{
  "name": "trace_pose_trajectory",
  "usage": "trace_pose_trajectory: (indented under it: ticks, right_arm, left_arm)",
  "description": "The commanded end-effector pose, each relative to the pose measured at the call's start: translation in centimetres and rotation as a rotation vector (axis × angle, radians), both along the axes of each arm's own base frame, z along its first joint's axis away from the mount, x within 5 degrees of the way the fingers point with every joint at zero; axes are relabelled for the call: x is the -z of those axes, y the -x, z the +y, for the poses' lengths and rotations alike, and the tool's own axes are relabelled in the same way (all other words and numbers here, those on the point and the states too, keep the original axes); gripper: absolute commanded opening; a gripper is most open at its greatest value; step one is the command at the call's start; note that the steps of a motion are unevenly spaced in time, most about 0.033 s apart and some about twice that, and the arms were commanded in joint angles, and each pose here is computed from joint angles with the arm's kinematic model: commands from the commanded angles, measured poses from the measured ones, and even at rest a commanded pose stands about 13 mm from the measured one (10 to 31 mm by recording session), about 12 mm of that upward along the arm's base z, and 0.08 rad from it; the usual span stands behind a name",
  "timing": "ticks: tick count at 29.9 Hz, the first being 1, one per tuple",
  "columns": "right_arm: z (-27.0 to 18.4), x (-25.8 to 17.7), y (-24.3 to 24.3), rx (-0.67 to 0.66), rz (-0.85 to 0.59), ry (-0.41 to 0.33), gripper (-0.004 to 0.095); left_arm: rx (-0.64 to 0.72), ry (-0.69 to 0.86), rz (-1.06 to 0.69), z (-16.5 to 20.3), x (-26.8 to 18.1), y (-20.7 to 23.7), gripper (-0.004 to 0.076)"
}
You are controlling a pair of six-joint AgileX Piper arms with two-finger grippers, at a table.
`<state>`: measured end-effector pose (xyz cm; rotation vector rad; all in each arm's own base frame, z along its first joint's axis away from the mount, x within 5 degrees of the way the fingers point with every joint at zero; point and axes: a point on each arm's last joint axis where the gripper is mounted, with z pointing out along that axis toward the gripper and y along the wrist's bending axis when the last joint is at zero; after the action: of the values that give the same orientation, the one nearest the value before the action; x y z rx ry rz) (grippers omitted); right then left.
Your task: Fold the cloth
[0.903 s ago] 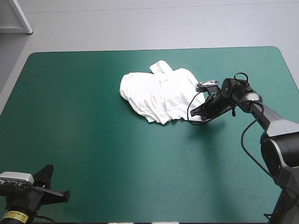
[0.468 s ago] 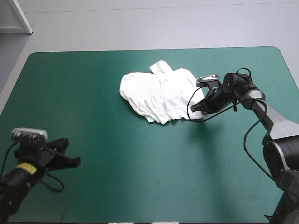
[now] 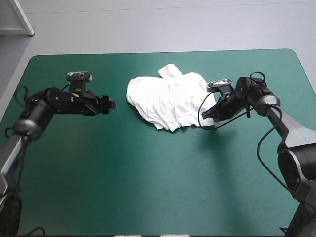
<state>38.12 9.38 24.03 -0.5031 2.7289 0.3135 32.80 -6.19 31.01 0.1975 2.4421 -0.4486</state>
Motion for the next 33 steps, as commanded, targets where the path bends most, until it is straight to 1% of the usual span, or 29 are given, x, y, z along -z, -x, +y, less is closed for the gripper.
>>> trace_pose_trajectory:
  ticks: [1,3,7,12,14,20,24,28,31,33]
  right_arm:
    - [0.0,-3.2,0.3,-0.006,-0.094,-0.022,-0.0013]
    - [-0.1,-3.2,0.3,-0.008,-0.094,-0.015,-0.0013]
    - [-0.2,-3.1,0.4,-0.015,-0.088,0.001,-0.0013]
    - [-0.3,-3.0,0.5,-0.024,-0.078,0.02,-0.0013]
    - [-0.3,-3.0,0.5,-0.024,-0.077,0.021,-0.0013]
    - [-0.3,-3.1,0.4,-0.023,-0.086,0.022,-0.0013]
    - [-0.3,-3.1,0.4,-0.021,-0.087,0.019,-0.0013]
    - [-0.3,-3.1,0.5,-0.022,-0.084,0.02,-0.0013]
    - [-0.3,-3.0,0.5,-0.023,-0.082,0.02,-0.0013]
    - [-0.3,-3.0,0.5,-0.023,-0.082,0.02,-0.0013]
  left_arm:
    - [0.03,0.076,-0.006,-1.1,-0.4,-3.6,0.0522]
    - [0.062,0.097,0.011,-1.6,0.3,-5.4,0.0522]
    - [0.064,0.13,-0.015,-2.1,0.1,-8.1,0.0522]
    - [0.054,0.175,-0.053,-2.5,-0.2,-10.4,0.0522]
    - [0.045,0.185,-0.049,-2.6,0.4,-11.0,0.0522]
    - [0.073,0.155,-0.005,-3.4,3.4,-12.0,0.0521]
    - [0.082,0.121,-0.033,-4.8,4.6,-12.6,0.0521]
    - [0.119,0.069,-0.044,-6.2,5.7,-12.7,0.0521]
    - [0.13,0.02,-0.036,-6.0,6.1,-12.7,0.0473]
    - [0.126,-0.017,-0.032,-5.6,6.2,-12.7,0.0406]
